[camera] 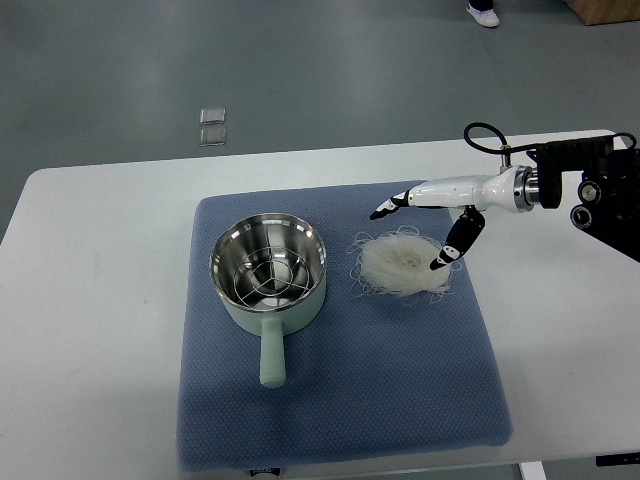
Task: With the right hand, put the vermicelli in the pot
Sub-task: 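Move the right hand down over the white vermicelli bundle, then close the right hand fingers around the vermicelli bundle and lift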
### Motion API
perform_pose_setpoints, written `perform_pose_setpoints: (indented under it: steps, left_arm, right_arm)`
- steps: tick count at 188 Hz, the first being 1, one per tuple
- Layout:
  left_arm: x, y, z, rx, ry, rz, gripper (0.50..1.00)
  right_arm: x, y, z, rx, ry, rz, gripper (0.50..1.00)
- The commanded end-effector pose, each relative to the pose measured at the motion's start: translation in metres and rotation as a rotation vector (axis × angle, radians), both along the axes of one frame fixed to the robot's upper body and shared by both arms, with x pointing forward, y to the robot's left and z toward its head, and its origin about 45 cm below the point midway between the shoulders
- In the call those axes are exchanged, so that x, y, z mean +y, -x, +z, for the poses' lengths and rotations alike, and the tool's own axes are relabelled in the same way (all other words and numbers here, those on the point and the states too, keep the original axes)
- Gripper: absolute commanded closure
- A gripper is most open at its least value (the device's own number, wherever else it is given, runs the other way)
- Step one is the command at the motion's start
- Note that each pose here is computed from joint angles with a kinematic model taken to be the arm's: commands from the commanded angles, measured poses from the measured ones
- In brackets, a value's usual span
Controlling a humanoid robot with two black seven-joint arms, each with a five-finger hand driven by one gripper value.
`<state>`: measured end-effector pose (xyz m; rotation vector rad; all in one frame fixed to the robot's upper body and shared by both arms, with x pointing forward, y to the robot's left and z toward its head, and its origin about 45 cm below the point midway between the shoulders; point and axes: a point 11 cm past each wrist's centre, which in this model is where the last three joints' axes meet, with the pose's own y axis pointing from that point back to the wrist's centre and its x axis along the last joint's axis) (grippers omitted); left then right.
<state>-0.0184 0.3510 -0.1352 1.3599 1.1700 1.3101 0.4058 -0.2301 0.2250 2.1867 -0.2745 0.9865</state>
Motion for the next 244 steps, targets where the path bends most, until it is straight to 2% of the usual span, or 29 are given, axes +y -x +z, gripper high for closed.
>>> perform_pose_setpoints:
  steps: [1,122,190,202,223,244]
  left_arm:
    - [0.0,0.0,0.0,0.0,0.0,0.0,0.5]
    - [0.0,0.0,0.0,0.0,0.0,0.0,0.5]
    - [0.0,0.0,0.0,0.0,0.0,0.0,0.5]
    - [0.0,0.0,0.0,0.0,0.0,0.0,0.5]
    - [0.0,0.0,0.0,0.0,0.0,0.0,0.5]
    - [0.0,0.0,0.0,0.0,0.0,0.0,0.5]
  right_arm:
    - [-0.001,0.003,-0.006,0.005,0.004,-0.003,0.579]
    - [-0.001,0.017,-0.042,-0.03,0.053,0.01,0.579]
    - [-0.008,0.009,-0.046,-0.083,0.091,-0.025,0.587]
    - [-0.008,0.009,-0.047,-0.077,0.094,-0.024,0.603]
    - [-0.007,0.011,-0.049,-0.069,0.098,-0.022,0.709]
    - [-0.003,0.012,-0.052,-0.065,0.092,-0.017,0.773]
